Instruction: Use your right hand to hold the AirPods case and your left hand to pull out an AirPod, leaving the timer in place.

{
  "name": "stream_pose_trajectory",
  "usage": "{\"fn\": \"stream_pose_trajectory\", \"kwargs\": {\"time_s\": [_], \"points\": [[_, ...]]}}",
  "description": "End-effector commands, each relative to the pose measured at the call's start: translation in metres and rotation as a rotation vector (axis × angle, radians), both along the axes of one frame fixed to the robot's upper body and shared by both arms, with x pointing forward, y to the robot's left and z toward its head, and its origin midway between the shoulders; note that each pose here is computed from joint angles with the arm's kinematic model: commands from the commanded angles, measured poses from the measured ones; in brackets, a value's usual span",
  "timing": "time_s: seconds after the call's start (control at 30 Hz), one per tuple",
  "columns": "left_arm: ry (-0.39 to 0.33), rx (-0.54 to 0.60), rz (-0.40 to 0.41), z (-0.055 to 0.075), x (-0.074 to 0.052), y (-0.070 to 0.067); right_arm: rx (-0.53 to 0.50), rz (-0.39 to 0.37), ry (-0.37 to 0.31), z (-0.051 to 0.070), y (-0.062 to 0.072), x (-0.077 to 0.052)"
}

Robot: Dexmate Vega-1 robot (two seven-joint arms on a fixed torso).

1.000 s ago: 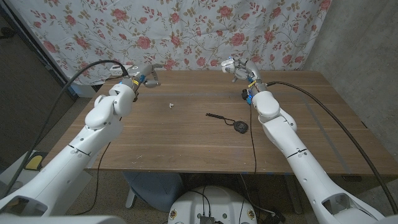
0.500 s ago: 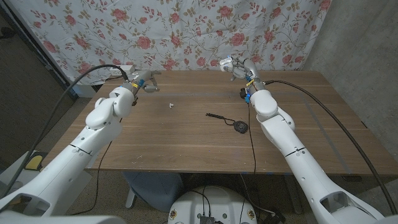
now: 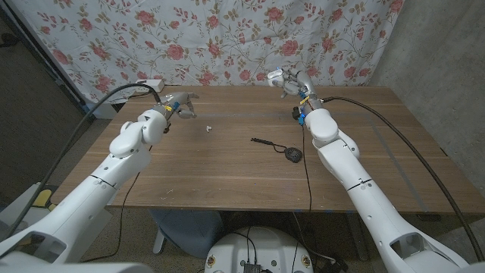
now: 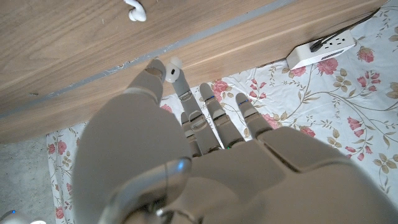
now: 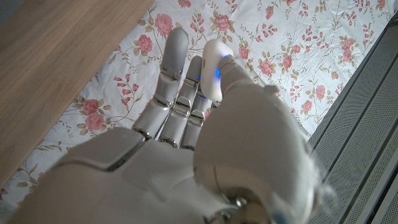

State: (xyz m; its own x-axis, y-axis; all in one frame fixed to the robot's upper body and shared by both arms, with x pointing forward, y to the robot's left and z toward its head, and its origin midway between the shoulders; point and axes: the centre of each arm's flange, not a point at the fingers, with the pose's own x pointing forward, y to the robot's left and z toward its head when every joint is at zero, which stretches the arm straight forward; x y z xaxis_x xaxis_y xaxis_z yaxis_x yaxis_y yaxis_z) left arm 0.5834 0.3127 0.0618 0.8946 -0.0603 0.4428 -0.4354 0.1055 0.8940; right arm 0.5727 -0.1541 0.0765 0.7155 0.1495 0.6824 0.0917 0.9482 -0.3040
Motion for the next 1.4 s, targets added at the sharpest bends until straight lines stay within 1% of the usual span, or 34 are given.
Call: {"fn": "stream_pose_trajectory", "kwargs": {"time_s": [0.03,0.07,0.13,0.17,0.2,0.3,0.37,0.43,0.5,0.6,0.73,0.77,0.8,0.83,0.87,0.9,0.93,1.0,1.07,1.17,1.27,1.3,1.33,1.4], "points": [[0.05,-0.006,0.034,-0.012,0.015,0.007,0.001,0.002,-0.005,-0.001,-0.004,-0.001],[0.056,0.017,0.04,-0.013,0.018,0.01,-0.002,0.003,-0.002,-0.002,-0.004,0.0],[0.057,0.021,0.038,-0.013,0.02,0.011,0.004,0.001,0.001,-0.002,-0.005,0.0],[0.075,0.012,0.04,-0.013,0.024,0.013,0.0,0.003,0.002,-0.003,-0.004,-0.001],[0.071,0.008,0.047,-0.014,0.026,0.015,-0.001,0.003,0.003,-0.003,-0.004,-0.001],[0.079,0.007,0.052,-0.016,0.03,0.015,0.004,0.001,0.002,-0.003,-0.003,-0.001],[0.078,-0.003,0.04,-0.018,0.031,0.014,0.002,0.001,0.0,-0.003,-0.003,-0.002],[0.063,0.018,0.042,-0.019,0.03,0.011,-0.001,-0.001,-0.002,-0.003,-0.003,-0.002],[0.078,0.009,0.022,-0.02,0.032,0.011,0.0,-0.003,-0.002,-0.003,-0.002,-0.003],[0.078,0.026,0.036,-0.024,0.034,0.009,0.0,-0.003,-0.003,-0.004,-0.002,-0.004],[0.098,0.014,0.006,-0.027,0.037,0.01,-0.002,-0.003,-0.003,-0.004,0.0,-0.005],[0.111,-0.009,-0.008,-0.028,0.038,0.011,-0.002,-0.003,-0.004,-0.004,0.001,-0.005],[0.104,-0.011,0.003,-0.029,0.037,0.011,-0.003,-0.003,-0.004,-0.004,0.001,-0.005],[0.093,0.02,0.015,-0.029,0.037,0.011,-0.005,-0.004,-0.004,-0.004,0.001,-0.005],[0.095,0.024,0.021,-0.029,0.038,0.011,-0.005,-0.004,-0.004,-0.004,0.002,-0.006],[0.093,0.013,0.021,-0.03,0.038,0.012,0.0,-0.005,-0.001,-0.004,0.002,-0.006],[0.083,-0.002,0.038,-0.031,0.038,0.013,0.0,-0.006,-0.001,-0.004,0.003,-0.006],[0.096,0.007,0.022,-0.031,0.04,0.014,-0.002,-0.004,0.0,-0.004,0.004,-0.006],[0.091,0.006,0.021,-0.031,0.04,0.013,-0.003,-0.004,0.001,-0.004,0.005,-0.006],[0.081,0.033,0.049,-0.033,0.042,0.011,0.0,-0.006,0.005,-0.004,0.006,-0.006],[0.103,-0.006,0.012,-0.034,0.046,0.012,-0.008,-0.008,0.004,-0.004,0.007,-0.007],[0.078,0.024,0.036,-0.036,0.045,0.009,-0.01,-0.009,0.003,-0.004,0.007,-0.007],[0.076,0.034,0.036,-0.036,0.046,0.009,-0.004,-0.011,0.006,-0.004,0.007,-0.007],[0.083,0.016,0.023,-0.036,0.047,0.008,-0.012,-0.012,0.005,-0.004,0.008,-0.008]]}}
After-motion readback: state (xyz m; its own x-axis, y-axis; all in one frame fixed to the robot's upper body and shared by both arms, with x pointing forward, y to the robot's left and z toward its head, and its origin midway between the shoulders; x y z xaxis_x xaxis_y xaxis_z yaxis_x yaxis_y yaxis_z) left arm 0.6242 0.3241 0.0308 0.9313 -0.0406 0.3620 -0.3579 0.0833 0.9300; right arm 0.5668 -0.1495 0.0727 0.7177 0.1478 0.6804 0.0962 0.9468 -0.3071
